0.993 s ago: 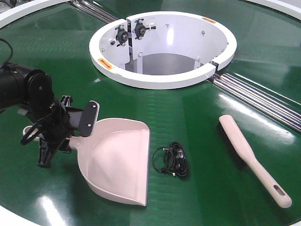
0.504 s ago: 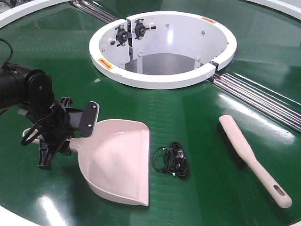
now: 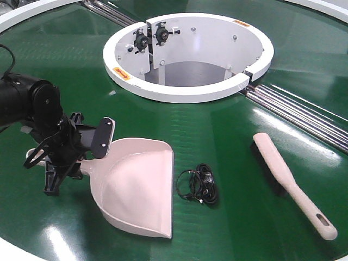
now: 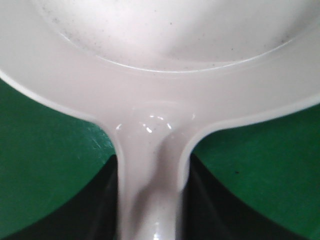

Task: Clean and inspect green conveyor with broom and dustpan

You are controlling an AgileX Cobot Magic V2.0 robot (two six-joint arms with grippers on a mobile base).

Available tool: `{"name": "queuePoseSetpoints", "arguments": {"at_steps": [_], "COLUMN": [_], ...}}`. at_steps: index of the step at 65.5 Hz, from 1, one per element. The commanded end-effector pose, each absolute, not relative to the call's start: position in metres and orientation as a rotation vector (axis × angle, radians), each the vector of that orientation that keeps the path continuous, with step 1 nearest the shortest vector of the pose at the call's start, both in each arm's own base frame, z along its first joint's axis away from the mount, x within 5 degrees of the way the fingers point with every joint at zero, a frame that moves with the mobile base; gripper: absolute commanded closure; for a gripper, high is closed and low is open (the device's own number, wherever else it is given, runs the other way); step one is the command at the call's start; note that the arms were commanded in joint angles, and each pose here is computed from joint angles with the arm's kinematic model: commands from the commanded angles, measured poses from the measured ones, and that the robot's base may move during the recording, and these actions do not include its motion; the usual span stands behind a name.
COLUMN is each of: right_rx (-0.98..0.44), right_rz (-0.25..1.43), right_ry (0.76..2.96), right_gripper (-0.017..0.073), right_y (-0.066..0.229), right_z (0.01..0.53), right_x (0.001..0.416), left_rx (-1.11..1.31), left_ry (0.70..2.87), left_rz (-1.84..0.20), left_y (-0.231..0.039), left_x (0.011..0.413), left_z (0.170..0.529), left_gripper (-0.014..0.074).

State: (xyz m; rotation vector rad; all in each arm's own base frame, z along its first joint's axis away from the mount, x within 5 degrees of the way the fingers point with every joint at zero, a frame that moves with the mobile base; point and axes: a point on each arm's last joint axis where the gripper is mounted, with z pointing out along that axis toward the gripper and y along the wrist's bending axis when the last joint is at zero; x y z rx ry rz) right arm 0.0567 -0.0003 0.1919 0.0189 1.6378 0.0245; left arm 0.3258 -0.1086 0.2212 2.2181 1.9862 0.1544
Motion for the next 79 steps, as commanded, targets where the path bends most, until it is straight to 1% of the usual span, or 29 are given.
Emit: {"name": "queuePoseSetpoints", "arguments": {"at_steps": [1, 7, 17, 27, 38, 49, 54, 59, 66, 72, 79], "right_rx": [0.002, 0.003, 0.105, 0.101, 0.11, 0.047, 0.045, 0.038, 0.083, 0.047, 0.036], "right_rz": [0.017, 0.026, 0.151, 0.137, 0.116, 0.03, 0.022, 0.011, 0.066, 0.039, 0.027], "right_ry": [1.56, 1.521, 1.447, 1.46, 1.592, 1.811, 1.905, 1.948, 1.977, 2.006, 2.083], "right_gripper": [0.0569, 0.0569, 0.0569, 0.0569, 0.0569, 0.0569, 0.0569, 0.0569, 0.0569, 0.0564, 0.0526], "right_y": [0.0, 0.001, 0.001, 0.001, 0.0, 0.0, 0.0, 0.0, 0.001, 0.001, 0.001], "right_z": [0.194, 0.197, 0.205, 0.229, 0.265, 0.289, 0.29, 0.289, 0.285, 0.284, 0.29], "right_x": [0.056, 0.056, 0.055, 0.054, 0.067, 0.091, 0.104, 0.113, 0.121, 0.125, 0.13], "left_rx": [2.192, 2.192, 2.192, 2.192, 2.192, 2.192, 2.192, 2.192, 2.192, 2.184, 2.184], "left_ry": [1.937, 1.937, 1.937, 1.937, 1.937, 1.937, 1.937, 1.937, 1.938, 1.941, 1.941], "left_rz": [0.174, 0.174, 0.174, 0.174, 0.174, 0.174, 0.174, 0.174, 0.173, 0.16, 0.16], "left_y": [-0.113, -0.113, -0.113, -0.113, -0.113, -0.113, -0.113, -0.113, -0.113, -0.113, -0.113], "left_x": [0.322, 0.322, 0.322, 0.322, 0.322, 0.322, 0.322, 0.322, 0.322, 0.322, 0.322], "left_z": [0.243, 0.243, 0.243, 0.243, 0.243, 0.243, 0.243, 0.243, 0.243, 0.243, 0.243], "left_gripper": [0.0601, 0.0601, 0.0601, 0.0601, 0.0601, 0.06, 0.06, 0.06, 0.06, 0.06, 0.06]}}
